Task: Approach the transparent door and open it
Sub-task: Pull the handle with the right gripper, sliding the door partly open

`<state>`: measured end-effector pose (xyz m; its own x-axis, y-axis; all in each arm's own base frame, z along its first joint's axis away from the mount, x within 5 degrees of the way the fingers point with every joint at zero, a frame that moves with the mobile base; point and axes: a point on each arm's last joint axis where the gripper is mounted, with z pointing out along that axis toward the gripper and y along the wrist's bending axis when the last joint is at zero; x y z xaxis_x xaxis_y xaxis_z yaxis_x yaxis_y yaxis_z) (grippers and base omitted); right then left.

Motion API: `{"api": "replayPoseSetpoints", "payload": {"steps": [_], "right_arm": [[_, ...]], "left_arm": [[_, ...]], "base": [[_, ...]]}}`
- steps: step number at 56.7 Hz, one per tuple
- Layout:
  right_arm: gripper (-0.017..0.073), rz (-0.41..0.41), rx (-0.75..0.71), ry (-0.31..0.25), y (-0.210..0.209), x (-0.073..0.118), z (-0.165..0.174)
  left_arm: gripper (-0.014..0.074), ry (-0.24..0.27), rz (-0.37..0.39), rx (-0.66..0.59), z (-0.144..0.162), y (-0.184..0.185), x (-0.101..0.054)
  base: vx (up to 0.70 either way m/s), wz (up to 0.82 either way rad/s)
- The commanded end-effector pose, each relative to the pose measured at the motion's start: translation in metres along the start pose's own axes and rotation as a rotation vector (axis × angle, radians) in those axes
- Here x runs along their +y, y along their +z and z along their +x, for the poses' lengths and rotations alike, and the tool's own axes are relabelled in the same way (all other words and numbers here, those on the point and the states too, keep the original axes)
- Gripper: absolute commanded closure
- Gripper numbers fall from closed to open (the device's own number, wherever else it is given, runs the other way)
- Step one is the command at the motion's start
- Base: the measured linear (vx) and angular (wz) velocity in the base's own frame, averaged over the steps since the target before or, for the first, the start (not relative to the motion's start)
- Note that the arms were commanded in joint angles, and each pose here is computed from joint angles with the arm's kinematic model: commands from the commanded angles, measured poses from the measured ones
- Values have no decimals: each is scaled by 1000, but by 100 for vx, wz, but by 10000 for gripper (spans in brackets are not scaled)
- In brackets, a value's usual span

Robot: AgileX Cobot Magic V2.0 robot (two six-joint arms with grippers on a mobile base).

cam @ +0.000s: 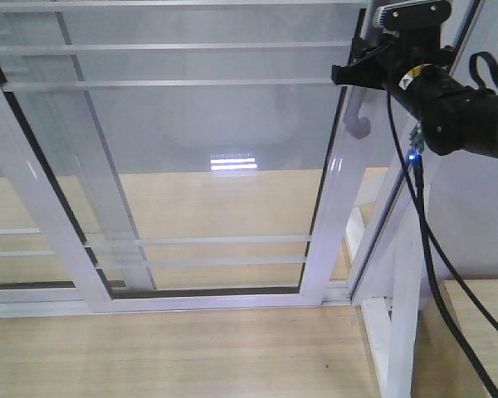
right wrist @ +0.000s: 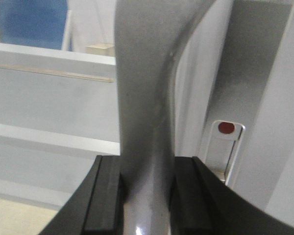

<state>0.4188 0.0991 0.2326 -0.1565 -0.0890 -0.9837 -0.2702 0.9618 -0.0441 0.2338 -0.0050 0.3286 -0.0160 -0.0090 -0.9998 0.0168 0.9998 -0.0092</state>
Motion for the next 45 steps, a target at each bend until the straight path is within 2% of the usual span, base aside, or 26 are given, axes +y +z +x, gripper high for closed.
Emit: {"api": "replayPoseSetpoints", "payload": {"steps": [1,16,35,45], "right_arm": [[568,-104,-158,-79,-12,32,-39],[568,-183,-164,-83,-15,65,-40],[568,-307,-190,-94,-25,116,-42],[568,-354,-209,-99,-30,135,-43]], "left_arm": [[18,-12,3,-127,-22,-2,-1],[18,-12,3,-127,-22,-2,-1],[18,-12,3,-127,-22,-2,-1],[18,-12,4,-127,-22,-2,-1]], "base": [[0,0],[0,1],[0,1],[0,-2]]}}
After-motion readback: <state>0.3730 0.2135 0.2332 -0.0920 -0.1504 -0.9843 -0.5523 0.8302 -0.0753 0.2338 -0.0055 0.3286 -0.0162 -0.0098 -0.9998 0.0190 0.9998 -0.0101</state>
